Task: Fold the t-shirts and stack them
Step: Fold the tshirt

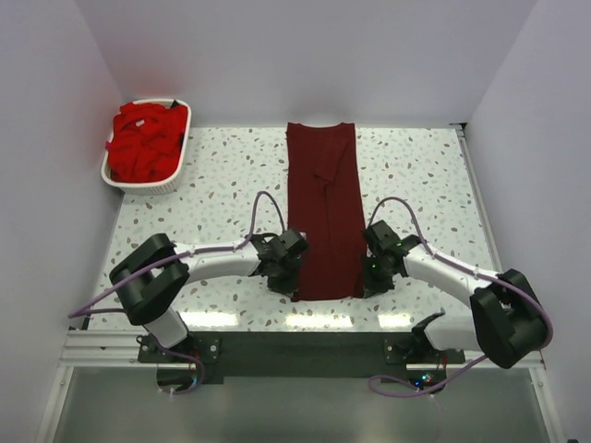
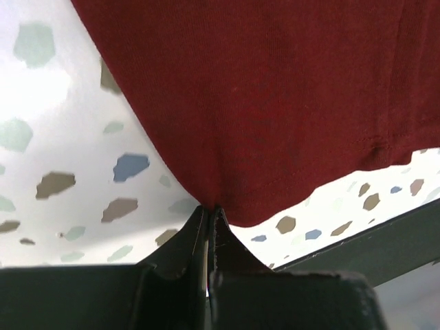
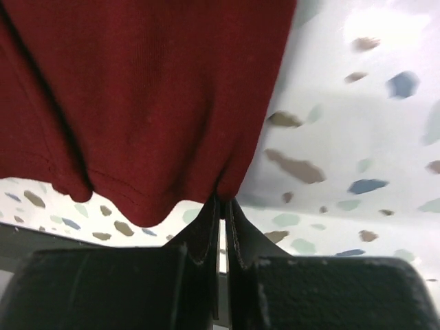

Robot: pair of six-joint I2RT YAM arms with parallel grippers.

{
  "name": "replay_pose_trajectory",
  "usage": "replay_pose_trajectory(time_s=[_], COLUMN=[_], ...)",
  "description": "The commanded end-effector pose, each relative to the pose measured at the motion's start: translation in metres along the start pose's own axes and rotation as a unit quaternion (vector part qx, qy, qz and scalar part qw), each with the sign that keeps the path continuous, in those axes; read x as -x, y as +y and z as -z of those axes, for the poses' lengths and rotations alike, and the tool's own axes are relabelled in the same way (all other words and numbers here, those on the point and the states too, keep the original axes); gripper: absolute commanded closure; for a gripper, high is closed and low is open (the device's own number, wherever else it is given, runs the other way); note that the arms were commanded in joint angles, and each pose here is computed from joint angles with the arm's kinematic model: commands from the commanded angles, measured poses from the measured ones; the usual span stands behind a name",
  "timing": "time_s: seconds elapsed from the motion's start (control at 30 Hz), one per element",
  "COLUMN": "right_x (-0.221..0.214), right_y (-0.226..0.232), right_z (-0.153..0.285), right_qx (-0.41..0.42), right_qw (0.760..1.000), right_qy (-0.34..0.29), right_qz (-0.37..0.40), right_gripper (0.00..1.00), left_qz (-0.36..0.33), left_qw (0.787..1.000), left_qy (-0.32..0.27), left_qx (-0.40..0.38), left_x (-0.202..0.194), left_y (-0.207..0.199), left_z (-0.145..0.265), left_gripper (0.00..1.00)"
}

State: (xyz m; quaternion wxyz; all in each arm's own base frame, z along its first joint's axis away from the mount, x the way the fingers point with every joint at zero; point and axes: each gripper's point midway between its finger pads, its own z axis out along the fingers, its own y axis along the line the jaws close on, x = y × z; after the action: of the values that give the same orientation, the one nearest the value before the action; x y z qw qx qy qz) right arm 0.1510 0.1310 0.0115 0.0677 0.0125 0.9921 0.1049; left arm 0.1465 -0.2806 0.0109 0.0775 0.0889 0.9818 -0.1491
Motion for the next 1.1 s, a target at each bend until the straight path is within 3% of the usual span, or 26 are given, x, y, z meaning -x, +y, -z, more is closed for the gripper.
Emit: replay_pose_trajectory(time_s=[0.0,0.2,0.3,0.43,0.5,0.53,0.73,1.07], right_x=[-0.028,-0.085,-0.090,-0.043,-0.014,0.010,0.093,0.178], right_y=[0.002,0.004,0.009,0.028,0.026,0.039,0.062,0.072], right_z=[0.006,0.038,0.054,0.080,0.079,0.089,0.090,0.090], right_qx=[-0.011,-0.002,0.022,0.015,-0.036,-0.027,-0.029,-0.029], right_qw=[1.000,0.998,0.998,0.999,0.996,0.993,0.987,0.978], right_qy=[0.021,0.068,0.057,-0.017,-0.053,-0.086,-0.141,-0.194], right_qz=[0.004,0.020,0.020,0.041,0.059,0.071,0.066,0.077], right_gripper=[1.00,1.00,1.00,1.00,1.00,1.00,1.00,1.00], left_qz=[0.004,-0.005,-0.003,0.005,-0.012,0.002,0.016,0.028], left_qw=[0.996,0.990,0.991,0.998,1.000,1.000,0.993,0.980], left_qy=[0.058,0.116,0.123,0.059,0.012,-0.012,-0.111,-0.187], left_qx=[0.068,0.080,0.050,0.006,0.006,0.014,0.034,0.068], left_x=[-0.047,-0.122,-0.132,-0.069,-0.025,-0.001,0.106,0.191], left_y=[0.039,0.061,0.051,0.025,0.019,0.025,0.042,0.064], left_z=[0.008,0.036,0.045,0.054,0.060,0.064,0.075,0.064], left_gripper=[1.00,1.00,1.00,1.00,1.00,1.00,1.00,1.00])
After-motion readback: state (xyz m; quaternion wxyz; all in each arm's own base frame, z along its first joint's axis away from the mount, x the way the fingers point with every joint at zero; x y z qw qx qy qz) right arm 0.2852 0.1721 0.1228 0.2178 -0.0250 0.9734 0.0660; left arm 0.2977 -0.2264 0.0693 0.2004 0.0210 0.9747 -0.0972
